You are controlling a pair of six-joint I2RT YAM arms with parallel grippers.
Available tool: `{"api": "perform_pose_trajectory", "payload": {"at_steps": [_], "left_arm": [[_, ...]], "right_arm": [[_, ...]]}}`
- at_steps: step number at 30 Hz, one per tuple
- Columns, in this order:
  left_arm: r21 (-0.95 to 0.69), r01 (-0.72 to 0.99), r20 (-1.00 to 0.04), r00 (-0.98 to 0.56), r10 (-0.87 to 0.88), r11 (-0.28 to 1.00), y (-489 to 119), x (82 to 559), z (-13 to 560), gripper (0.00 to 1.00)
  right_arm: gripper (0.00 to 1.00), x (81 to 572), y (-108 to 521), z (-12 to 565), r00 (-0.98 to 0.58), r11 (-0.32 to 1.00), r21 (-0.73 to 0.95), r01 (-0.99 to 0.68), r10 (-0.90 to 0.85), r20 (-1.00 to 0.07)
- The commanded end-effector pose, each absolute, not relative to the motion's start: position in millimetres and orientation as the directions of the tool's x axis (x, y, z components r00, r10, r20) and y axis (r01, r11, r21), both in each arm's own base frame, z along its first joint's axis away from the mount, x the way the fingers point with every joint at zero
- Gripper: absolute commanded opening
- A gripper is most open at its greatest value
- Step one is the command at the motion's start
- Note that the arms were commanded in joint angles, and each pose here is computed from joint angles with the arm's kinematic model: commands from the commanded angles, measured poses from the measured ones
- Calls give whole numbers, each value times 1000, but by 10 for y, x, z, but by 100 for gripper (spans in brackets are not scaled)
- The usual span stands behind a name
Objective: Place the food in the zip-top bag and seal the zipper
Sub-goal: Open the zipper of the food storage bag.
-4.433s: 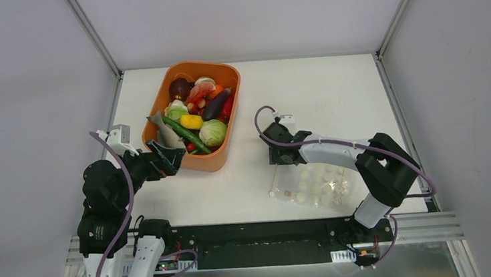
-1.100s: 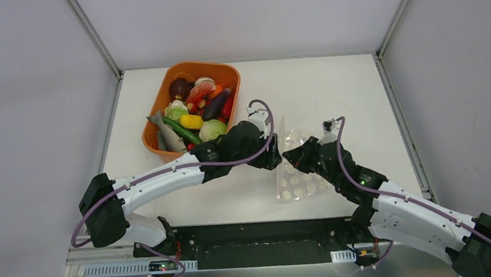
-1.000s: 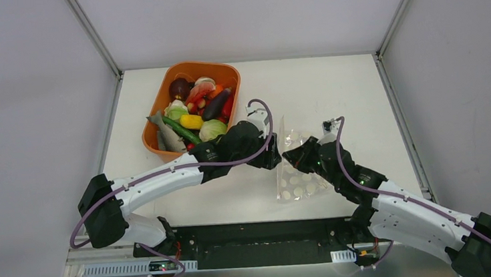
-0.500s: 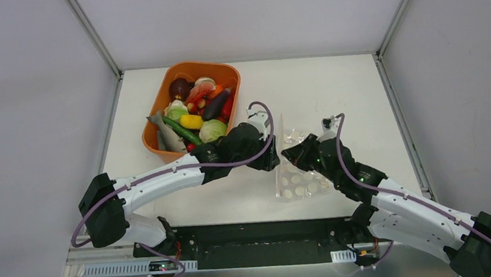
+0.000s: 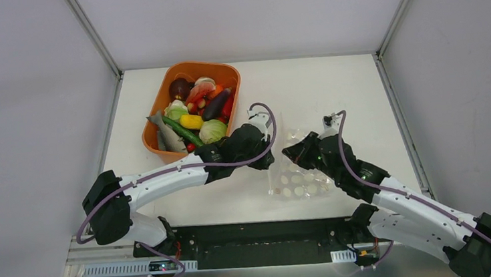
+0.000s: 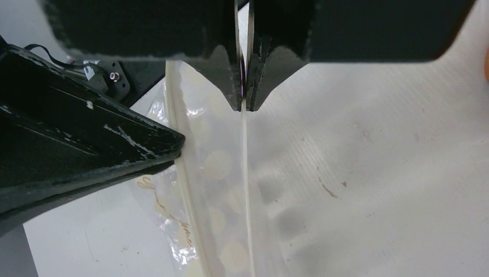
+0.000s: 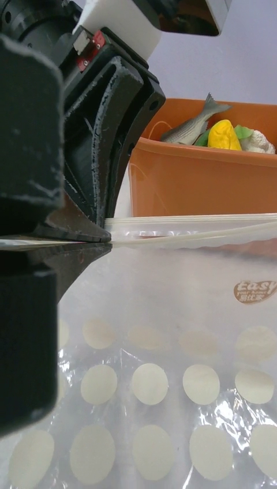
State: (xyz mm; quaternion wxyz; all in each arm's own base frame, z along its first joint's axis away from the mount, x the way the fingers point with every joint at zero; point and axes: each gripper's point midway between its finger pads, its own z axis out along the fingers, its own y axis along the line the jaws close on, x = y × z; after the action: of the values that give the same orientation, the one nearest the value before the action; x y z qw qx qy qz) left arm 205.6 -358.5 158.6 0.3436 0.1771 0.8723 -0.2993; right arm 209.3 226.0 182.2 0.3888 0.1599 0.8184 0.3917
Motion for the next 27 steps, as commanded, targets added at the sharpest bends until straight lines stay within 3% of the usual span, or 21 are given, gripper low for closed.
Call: {"api": "perform_pose_trajectory", "payload": {"at_steps": [1,5,15,17,20,27], "left_arm": [[-401,498,-762,-647,22,768,-3613,2178,1757,1],[-430,545,-775,-632,16,720,-3810,2191,1988,0],[-347,574,-787,-608,103,741,-3858,2110,2117,0],[-334,567,-791,-603,104,753,-3828,2127,2142,0],[-318,554,-794,-599,103,770,-3780,2154,2157,0],[-318,557,-788,-605,113,767,-3767,2120,2169,0]], "right_arm": [[2,2056,2177,2041,-646,688,722,-75,518,-560],[5,2005,2040,2038,-662,775,628,-74,432,-612],[28,2125,2115,2108,-673,800,600,-31,427,-604],[29,2135,2146,2135,-677,797,603,-37,424,-602],[43,2115,2174,2233,-670,770,635,-59,441,-597],[51,2084,2110,2519,-610,704,702,-104,513,-604]]}}
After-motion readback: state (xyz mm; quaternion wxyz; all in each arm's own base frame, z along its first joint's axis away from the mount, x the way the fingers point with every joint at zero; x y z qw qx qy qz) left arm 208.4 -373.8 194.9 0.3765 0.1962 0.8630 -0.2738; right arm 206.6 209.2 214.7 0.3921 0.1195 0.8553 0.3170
